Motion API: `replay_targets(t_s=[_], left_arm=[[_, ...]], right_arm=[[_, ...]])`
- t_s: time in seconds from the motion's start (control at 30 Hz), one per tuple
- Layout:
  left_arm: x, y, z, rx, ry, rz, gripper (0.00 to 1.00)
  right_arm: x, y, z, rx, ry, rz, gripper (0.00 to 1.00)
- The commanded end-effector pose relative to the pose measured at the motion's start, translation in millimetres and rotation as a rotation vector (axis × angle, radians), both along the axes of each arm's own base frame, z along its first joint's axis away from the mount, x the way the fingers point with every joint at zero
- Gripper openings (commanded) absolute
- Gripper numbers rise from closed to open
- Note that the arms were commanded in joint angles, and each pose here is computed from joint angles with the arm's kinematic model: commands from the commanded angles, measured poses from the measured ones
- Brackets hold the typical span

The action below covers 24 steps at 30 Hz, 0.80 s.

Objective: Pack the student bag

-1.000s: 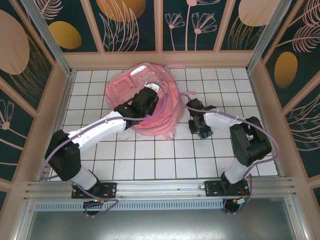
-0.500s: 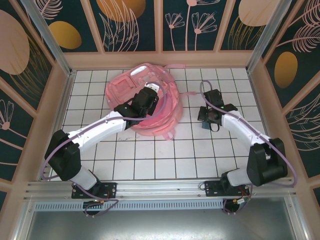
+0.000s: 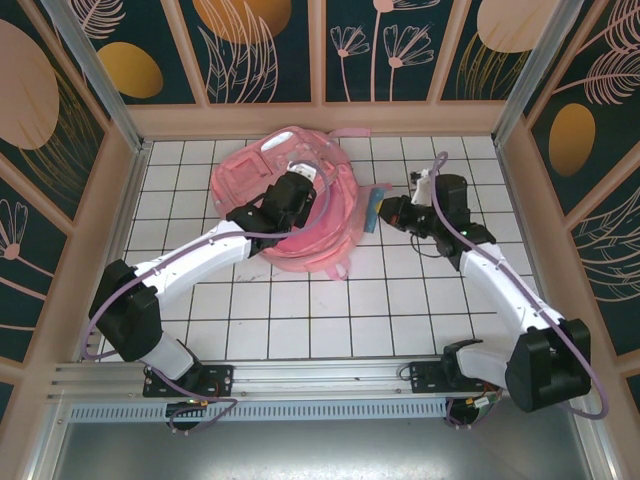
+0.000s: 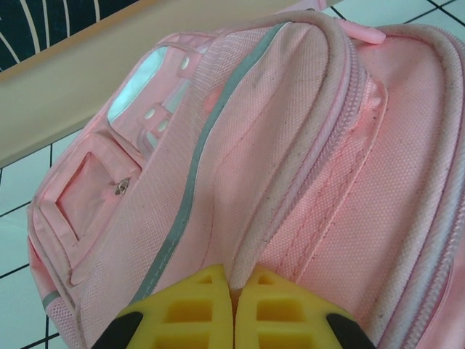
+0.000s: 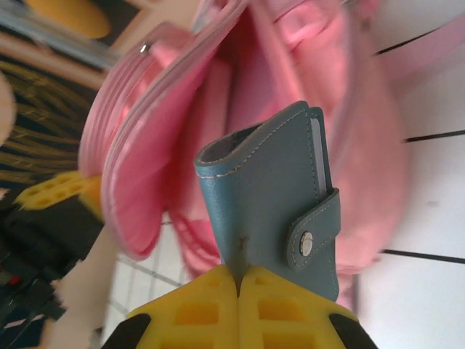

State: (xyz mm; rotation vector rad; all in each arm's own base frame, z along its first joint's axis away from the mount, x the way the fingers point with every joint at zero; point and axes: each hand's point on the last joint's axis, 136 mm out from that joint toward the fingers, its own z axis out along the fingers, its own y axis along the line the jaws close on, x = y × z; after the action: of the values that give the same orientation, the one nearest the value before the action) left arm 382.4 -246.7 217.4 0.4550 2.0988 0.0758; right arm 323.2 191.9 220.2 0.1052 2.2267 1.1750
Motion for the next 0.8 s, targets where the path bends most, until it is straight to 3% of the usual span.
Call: replay_targets(t_s=[0.0, 0.23, 0.47, 0.6, 0.7, 0.77], left_arm=[[7.2, 6.2, 56.1, -0.118, -0.106, 0.057, 0.0], [10.0, 7.1, 65.7, -0.139, -0.118, 0.074, 0.0], [9.6, 8.1, 69.8, -0.152, -0.121, 0.081, 0.0], [9.7, 8.7, 70.8, -0.151, -0.12, 0.085, 0.0], [9.5, 9.0, 70.8, -0.151, -0.119, 0.086, 0.0], [9.9, 9.2, 70.3, -0.15, -0.119, 0.09, 0.0]], right_arm=[[-8.6, 45.8, 23.9, 0.218, -0.035, 0.172, 0.0], [15.5, 100.5, 11.5, 0.285, -0.002, 0.249, 0.0], [63.6, 119.7, -8.0, 0.302, 0.044, 0.193, 0.0], [95.5, 116.7, -31.3, 0.223, 0.107, 0.066, 0.0], [105.6, 121.3, -32.3, 0.224, 0.095, 0.056, 0.0], [107.4, 132.2, -31.3, 0.255, 0.107, 0.105, 0.1]])
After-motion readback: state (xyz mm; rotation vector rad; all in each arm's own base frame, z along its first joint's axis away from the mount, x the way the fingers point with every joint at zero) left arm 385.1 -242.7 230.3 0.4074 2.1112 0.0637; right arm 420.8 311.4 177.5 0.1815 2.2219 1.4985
